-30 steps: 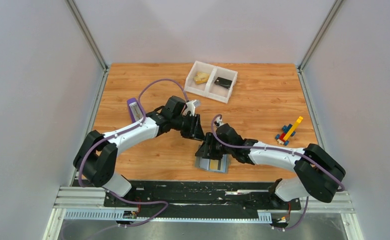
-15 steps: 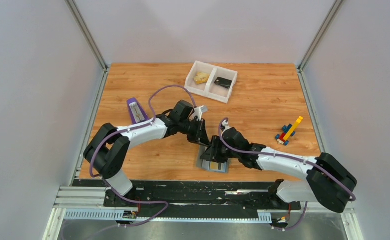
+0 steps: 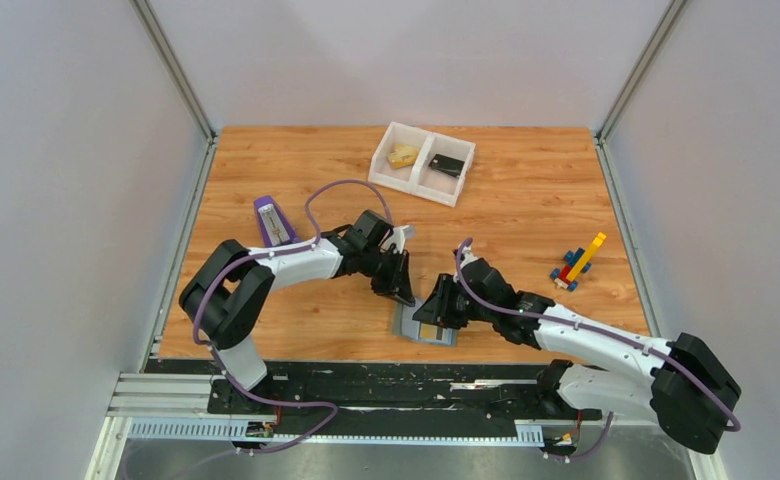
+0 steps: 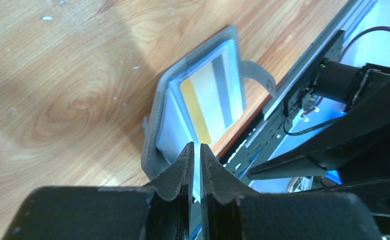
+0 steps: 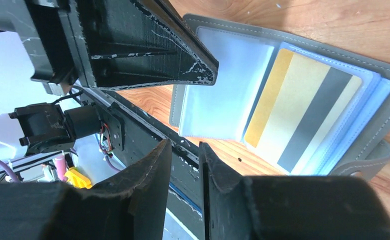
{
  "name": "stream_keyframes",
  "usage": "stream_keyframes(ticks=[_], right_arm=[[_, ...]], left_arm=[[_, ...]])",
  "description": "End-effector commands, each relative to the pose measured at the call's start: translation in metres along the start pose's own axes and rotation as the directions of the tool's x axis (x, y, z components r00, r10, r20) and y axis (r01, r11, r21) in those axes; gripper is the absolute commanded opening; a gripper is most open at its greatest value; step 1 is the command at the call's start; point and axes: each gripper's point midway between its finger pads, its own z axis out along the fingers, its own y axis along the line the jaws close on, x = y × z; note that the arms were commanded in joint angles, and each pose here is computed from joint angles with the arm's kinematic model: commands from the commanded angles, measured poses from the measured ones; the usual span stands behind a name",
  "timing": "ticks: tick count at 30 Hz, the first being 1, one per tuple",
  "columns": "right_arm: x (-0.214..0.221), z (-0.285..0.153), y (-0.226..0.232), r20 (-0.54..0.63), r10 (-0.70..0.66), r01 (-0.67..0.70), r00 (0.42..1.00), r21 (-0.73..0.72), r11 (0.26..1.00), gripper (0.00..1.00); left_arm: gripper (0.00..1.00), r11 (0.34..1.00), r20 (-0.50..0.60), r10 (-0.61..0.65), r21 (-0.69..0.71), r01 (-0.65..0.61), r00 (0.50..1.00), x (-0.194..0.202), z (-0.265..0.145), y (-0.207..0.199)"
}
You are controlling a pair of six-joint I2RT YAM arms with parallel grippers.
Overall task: Take the credit cards out of the card holder
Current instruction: Remove the credit card from the card holder.
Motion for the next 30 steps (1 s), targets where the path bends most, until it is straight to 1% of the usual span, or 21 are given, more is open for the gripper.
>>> stream_keyframes(ticks=[1,8,9,10,13,16,19,24,30], right_arm=[[-0.001,-0.005,-0.007,0.029,0.017,-0.018,0.999,0.020,1.000,0.27],[-0.003,-0.005,-0.036,0.077,0.042,-0.052,0.996,0.125,0.991,0.27],[-0.004,-0.005,-0.038,0.084,0.047,-0.058,0.995,0.132,0.989,0.27],[-0.005,-0.005,-0.040,0.091,0.050,-0.062,0.995,0.138,0.988,0.27],[-0.007,-0.006,-0.046,0.110,0.056,-0.073,0.992,0.160,0.984,0.27],[-0.016,-0.006,-0.059,0.165,0.058,-0.091,0.985,0.204,0.975,0.26],[-0.018,-0.007,-0.063,0.178,0.065,-0.103,0.982,0.213,0.972,0.25],[-0.020,-0.007,-0.065,0.184,0.070,-0.109,0.980,0.211,0.972,0.25],[-0.019,-0.002,-0.064,0.171,0.075,-0.107,0.982,0.189,0.976,0.25]], left_arm=[[0.15,0.997,-0.023,0.049,-0.065,-0.050,0.999,0.006,0.000,0.011],[0.16,0.996,-0.029,0.062,-0.058,-0.063,0.998,0.012,0.010,0.006],[0.17,0.997,-0.042,0.054,-0.052,-0.056,0.998,0.018,0.014,0.007],[0.20,0.998,-0.025,0.048,-0.037,-0.049,0.999,0.015,0.016,0.004],[0.24,0.999,-0.009,0.031,-0.022,-0.032,0.999,0.018,0.022,0.006],[0.28,0.998,0.012,0.052,-0.025,-0.051,0.999,0.015,0.024,0.007],[0.30,0.998,0.027,0.057,-0.034,-0.056,0.998,0.015,0.026,0.012],[0.31,0.998,0.072,0.055,0.011,-0.056,0.996,0.010,0.029,0.006],[0.33,0.998,0.072,0.051,0.035,-0.053,0.996,0.011,0.031,0.004]])
